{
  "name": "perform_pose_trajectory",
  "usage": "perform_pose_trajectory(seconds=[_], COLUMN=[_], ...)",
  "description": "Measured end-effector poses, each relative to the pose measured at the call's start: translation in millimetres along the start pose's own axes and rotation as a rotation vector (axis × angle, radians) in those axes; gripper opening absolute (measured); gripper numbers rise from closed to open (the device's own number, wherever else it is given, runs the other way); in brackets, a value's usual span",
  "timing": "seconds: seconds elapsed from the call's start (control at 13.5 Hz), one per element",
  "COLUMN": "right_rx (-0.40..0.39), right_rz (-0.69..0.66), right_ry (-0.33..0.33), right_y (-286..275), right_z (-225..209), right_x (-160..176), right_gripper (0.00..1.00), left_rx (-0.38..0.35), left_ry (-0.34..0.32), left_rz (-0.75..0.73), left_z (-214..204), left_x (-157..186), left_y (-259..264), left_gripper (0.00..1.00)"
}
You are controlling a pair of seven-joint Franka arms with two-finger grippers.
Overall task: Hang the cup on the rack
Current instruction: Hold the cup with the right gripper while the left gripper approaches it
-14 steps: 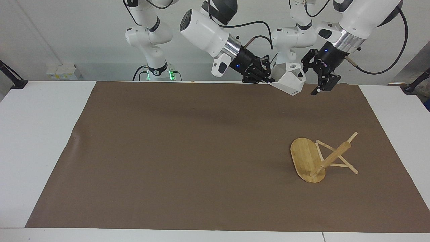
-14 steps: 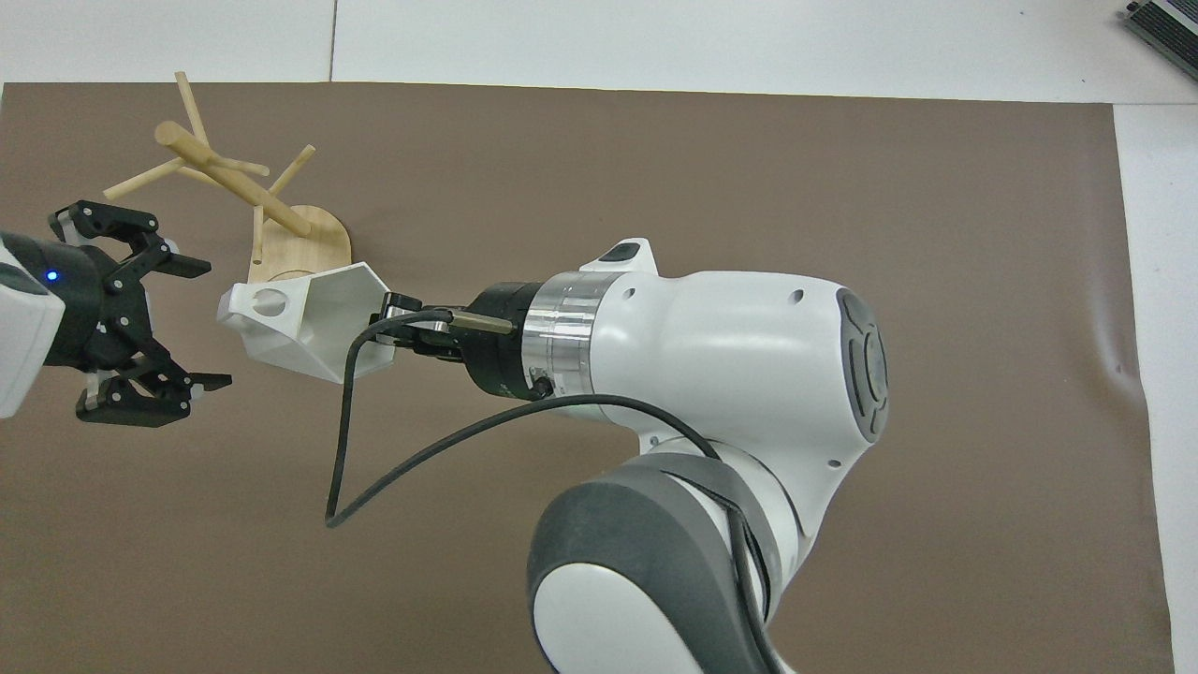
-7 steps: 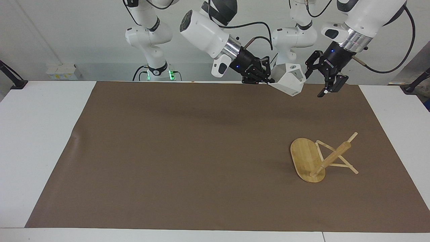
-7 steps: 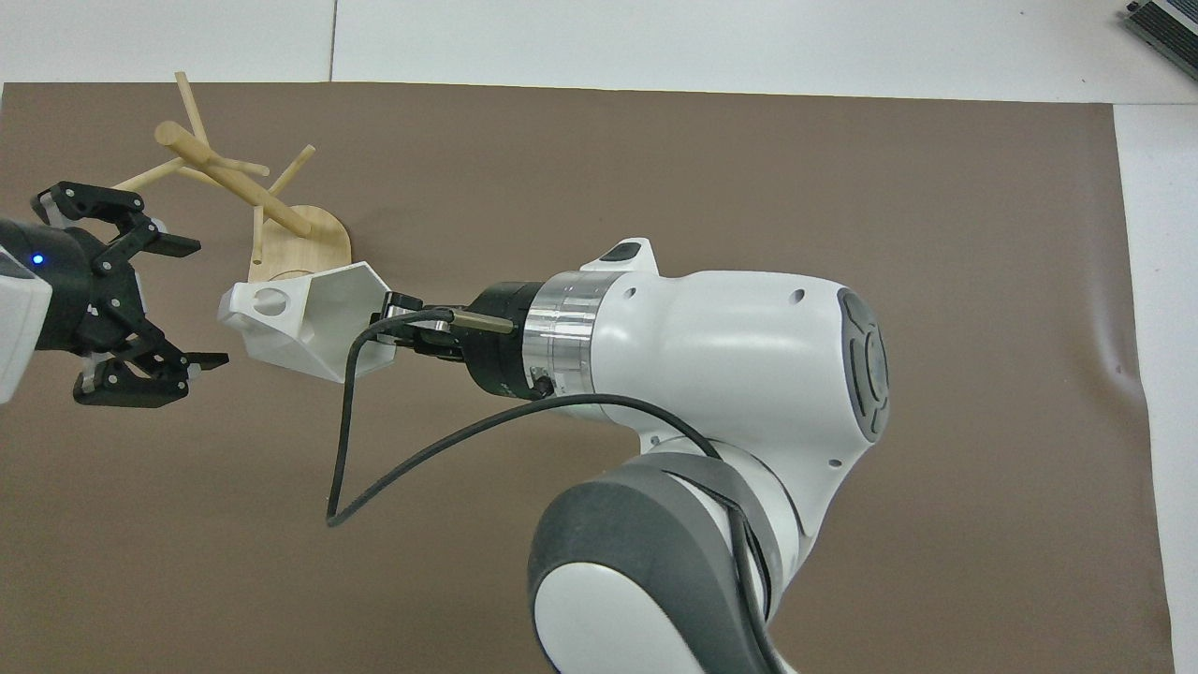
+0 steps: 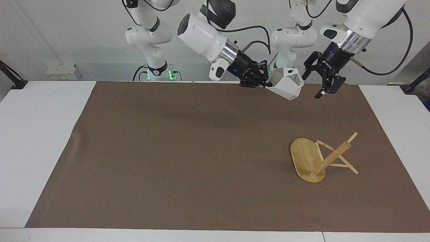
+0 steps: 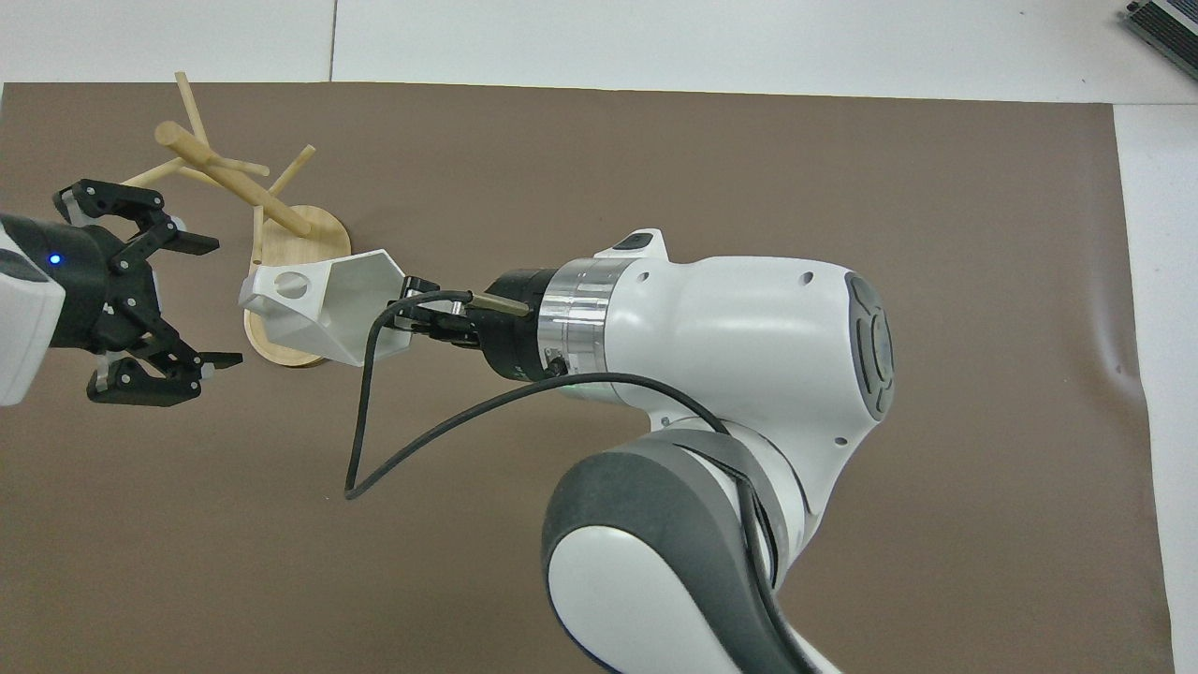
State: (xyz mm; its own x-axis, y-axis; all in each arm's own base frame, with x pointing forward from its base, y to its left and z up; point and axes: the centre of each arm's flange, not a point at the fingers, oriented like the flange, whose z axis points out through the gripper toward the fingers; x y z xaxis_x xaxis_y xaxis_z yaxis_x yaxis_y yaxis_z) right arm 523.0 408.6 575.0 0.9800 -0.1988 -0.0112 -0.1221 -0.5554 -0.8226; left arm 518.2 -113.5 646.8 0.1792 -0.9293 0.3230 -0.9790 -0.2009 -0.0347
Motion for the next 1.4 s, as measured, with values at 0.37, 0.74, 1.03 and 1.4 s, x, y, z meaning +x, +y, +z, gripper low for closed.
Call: perform_pose_trajectory(seconds=[0.37,0.74,1.03,1.4], right_rx=[0.026,0.072,0.084,0.084], right_rz=[0.035,0.093,0.107,0.107], right_ry=[-0.011,-0.028,-0.032,-0.032], right_y=[0,0,-1,-1], right_z=[0,0,-1,-1], right_x=[0,0,0,0], right_gripper=[0.04,0.04,0.04,0.04], left_rx=[-0.013,-0.019,-0.021,-0.053], left_ry=[-0.002,-0.002,-0.001,0.058], left_rz=[0.012,0.014,0.012,-0.008], left_z=[3,4,5,12], left_x=[6,7,6,8], left_y=[4,5,5,6], left_gripper=[1.00,1.00,1.00,1.00])
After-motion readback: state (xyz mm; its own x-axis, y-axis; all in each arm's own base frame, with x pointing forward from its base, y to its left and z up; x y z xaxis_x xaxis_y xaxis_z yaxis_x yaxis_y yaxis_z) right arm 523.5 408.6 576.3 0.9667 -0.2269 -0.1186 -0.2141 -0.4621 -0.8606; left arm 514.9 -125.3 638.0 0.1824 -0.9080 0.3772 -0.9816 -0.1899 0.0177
